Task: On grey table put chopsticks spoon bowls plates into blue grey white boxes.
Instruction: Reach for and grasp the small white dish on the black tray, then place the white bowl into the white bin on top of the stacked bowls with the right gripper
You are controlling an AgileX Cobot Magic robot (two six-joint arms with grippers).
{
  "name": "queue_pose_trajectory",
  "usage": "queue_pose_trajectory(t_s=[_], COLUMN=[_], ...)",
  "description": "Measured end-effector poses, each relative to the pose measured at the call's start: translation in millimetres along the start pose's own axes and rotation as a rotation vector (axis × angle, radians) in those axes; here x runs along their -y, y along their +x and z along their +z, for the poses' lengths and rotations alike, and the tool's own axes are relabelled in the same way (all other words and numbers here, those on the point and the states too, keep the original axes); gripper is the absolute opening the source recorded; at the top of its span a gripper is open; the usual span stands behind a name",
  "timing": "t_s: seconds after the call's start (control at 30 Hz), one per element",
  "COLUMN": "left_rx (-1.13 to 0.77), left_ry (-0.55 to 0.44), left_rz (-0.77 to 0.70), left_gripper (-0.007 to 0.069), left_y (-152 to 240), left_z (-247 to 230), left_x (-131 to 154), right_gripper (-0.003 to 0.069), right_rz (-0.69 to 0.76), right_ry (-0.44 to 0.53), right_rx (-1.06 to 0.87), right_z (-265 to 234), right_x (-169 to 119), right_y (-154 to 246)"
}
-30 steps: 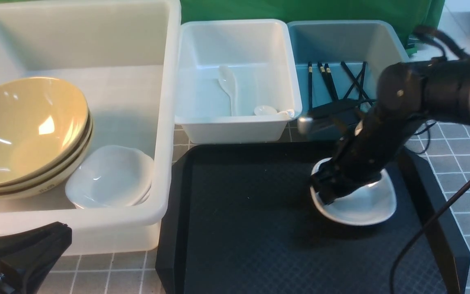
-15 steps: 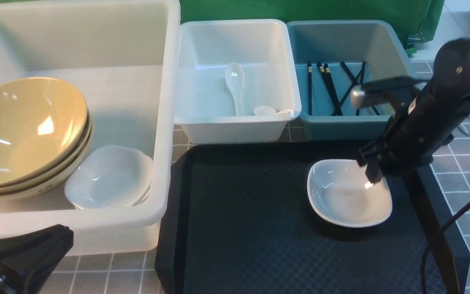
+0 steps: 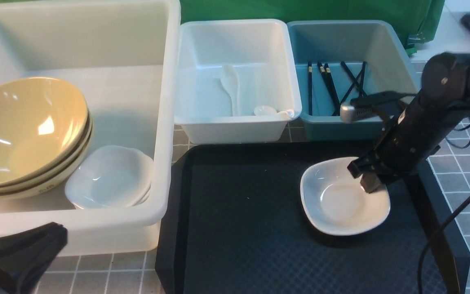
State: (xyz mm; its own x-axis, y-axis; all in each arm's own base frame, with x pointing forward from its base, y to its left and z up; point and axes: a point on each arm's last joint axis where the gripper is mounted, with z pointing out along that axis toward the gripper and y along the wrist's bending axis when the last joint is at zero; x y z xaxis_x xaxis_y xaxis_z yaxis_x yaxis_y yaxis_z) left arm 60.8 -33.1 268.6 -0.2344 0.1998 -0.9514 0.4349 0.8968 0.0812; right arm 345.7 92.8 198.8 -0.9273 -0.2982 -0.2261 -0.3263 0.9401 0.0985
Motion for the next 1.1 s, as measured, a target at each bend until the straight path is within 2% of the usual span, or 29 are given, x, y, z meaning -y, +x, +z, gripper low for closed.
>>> queue_pose_trajectory(t_s=[0.03, 0.07, 0.2, 0.33, 0.4, 0.47, 0.53, 0.57, 0.63, 0.77, 0.93, 1.1], left_rx=[0.041, 0.073, 0.185, 0.240, 0.240, 0.245, 0.248, 0.251, 0.251, 0.250, 0.250, 0.250], left_ry=[-0.023, -0.042, -0.123, -0.196, -0.205, -0.217, -0.220, -0.221, -0.223, -0.223, -0.223, -0.223], left_rz=[0.022, 0.028, 0.018, -0.013, -0.020, -0.031, -0.038, -0.041, -0.039, -0.040, -0.040, -0.040], left_gripper=[-0.0008, -0.0008, -0.0008, -0.0008, -0.0008, -0.0008, -0.0008, -0.0008, -0.0008, -0.0008, -0.0008, -0.0008], left_y=[-1.3, -2.6, -4.6, 1.7, 3.1, 4.6, 4.6, 4.4, 4.4, 4.5, 4.5, 4.5], left_z=[-7.2, -11.9, -26.9, -28.6, -27.6, -26.6, -26.6, -26.7, -26.7, -26.6, -26.6, -26.6], left_x=[0.3, 0.1, -2.1, -7.1, -8.1, -9.3, -9.7, -9.8, -9.9, -10.0, -10.0, -10.0], right_gripper=[0.0079, 0.0066, 0.0061, 0.0061, 0.0061, 0.0061, 0.0061, 0.0061, 0.0061, 0.0061, 0.0062, 0.0067], right_rz=[-0.028, -0.058, -0.184, -0.369, -0.414, -0.511, -0.567, -0.612, -0.672, -0.780, -0.852, -0.845], right_ry=[-0.010, -0.001, 0.002, -0.036, -0.055, -0.114, -0.154, -0.186, -0.214, -0.163, -0.074, -0.061], right_rx=[0.028, 0.053, 0.193, 0.413, 0.461, 0.561, 0.599, 0.619, 0.622, 0.594, 0.507, 0.463], right_z=[-19.1, -32.6, -90.4, -155.0, -166.4, -182.8, -182.7, -176.7, -159.2, -108.9, -40.8, -17.0], right_x=[-5.5, -9.0, -34.3, -90.7, -108.1, -153.1, -182.8, -209.0, -243.6, -288.3, -311.3, -314.1], right_y=[2.5, 4.2, 3.2, -14.5, -19.7, -35.4, -43.2, -51.9, -63.2, -82.3, -100.4, -102.8])
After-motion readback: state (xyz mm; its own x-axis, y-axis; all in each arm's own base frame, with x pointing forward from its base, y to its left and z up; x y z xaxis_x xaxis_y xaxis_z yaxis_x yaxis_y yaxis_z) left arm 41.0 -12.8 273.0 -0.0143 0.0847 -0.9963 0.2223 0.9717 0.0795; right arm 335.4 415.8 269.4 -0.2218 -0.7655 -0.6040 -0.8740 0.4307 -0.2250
